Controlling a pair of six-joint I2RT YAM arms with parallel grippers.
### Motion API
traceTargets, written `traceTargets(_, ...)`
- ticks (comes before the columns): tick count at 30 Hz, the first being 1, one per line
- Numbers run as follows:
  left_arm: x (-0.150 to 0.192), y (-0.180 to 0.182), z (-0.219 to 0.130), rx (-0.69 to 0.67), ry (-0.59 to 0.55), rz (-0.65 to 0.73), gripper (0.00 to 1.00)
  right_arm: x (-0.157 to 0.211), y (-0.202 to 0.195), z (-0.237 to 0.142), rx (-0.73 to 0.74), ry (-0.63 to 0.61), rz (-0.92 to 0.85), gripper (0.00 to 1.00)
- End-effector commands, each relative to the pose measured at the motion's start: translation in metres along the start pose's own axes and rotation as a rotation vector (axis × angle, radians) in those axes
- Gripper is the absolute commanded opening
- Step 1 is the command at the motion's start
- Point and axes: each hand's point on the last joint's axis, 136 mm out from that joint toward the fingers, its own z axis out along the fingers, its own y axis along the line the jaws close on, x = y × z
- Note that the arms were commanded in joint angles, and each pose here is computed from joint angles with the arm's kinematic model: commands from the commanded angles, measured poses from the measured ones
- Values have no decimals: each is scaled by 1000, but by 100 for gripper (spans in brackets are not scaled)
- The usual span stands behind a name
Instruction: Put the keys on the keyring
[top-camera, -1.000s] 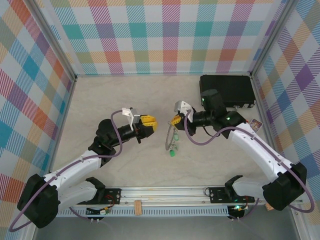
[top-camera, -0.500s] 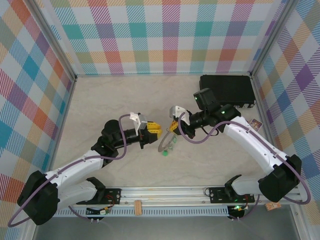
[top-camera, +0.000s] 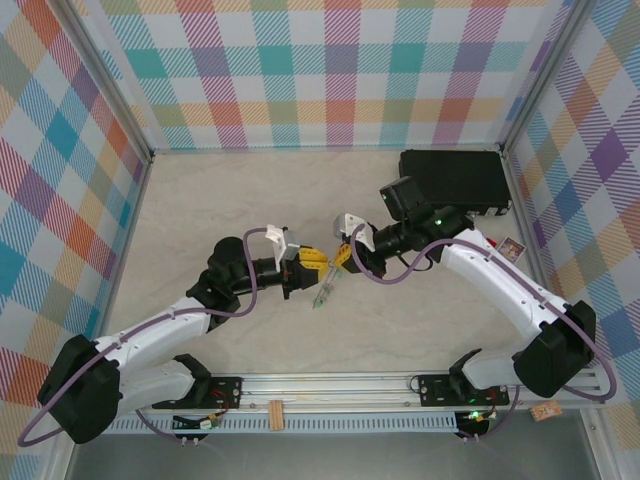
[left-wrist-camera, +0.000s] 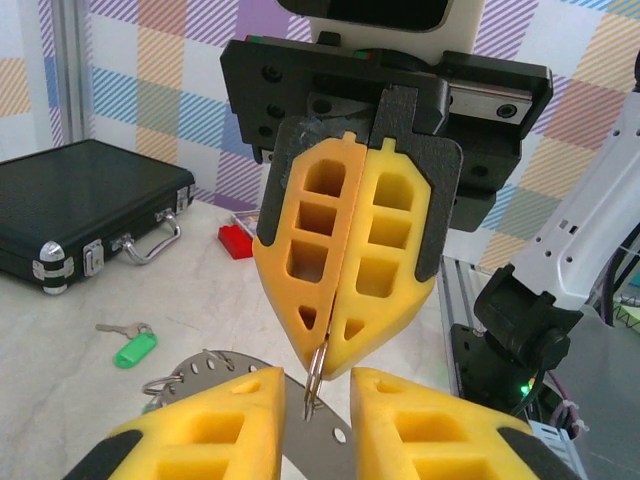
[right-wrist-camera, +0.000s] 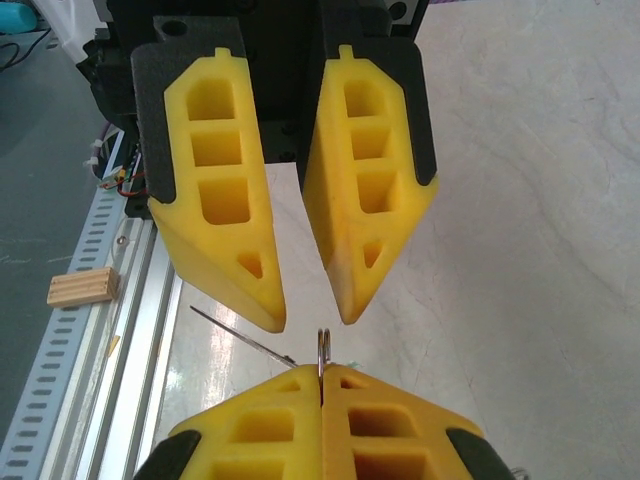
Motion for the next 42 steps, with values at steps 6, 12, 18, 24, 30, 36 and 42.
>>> traceTargets(6, -13, -9, 9, 62, -14, 14, 23, -25, 15, -7, -55, -68, -37, 0)
traceTargets(12, -14, -12, 10, 83, -11, 8, 19, -26, 18, -5, -66, -67, -37, 0)
traceTargets(18, -9, -14, 12, 100, 9, 1, 5, -30, 21, -8, -69, -81, -49, 0)
traceTargets(24, -11, -14, 9, 88, -5, 22, 0, -30, 21, -10, -46, -83, -56, 0)
traceTargets(30, -19, -11, 3, 33, -53, 55, 0, -29, 15, -15, 29, -84, -36, 22)
traceTargets(36, -38, -13, -6, 5, -144, 81, 0, -28, -9, -28, 234, -118, 60, 33)
traceTargets(42, -62, -18, -14, 6, -260, 79, 0, -30, -14, -38, 343, -255, 131, 32)
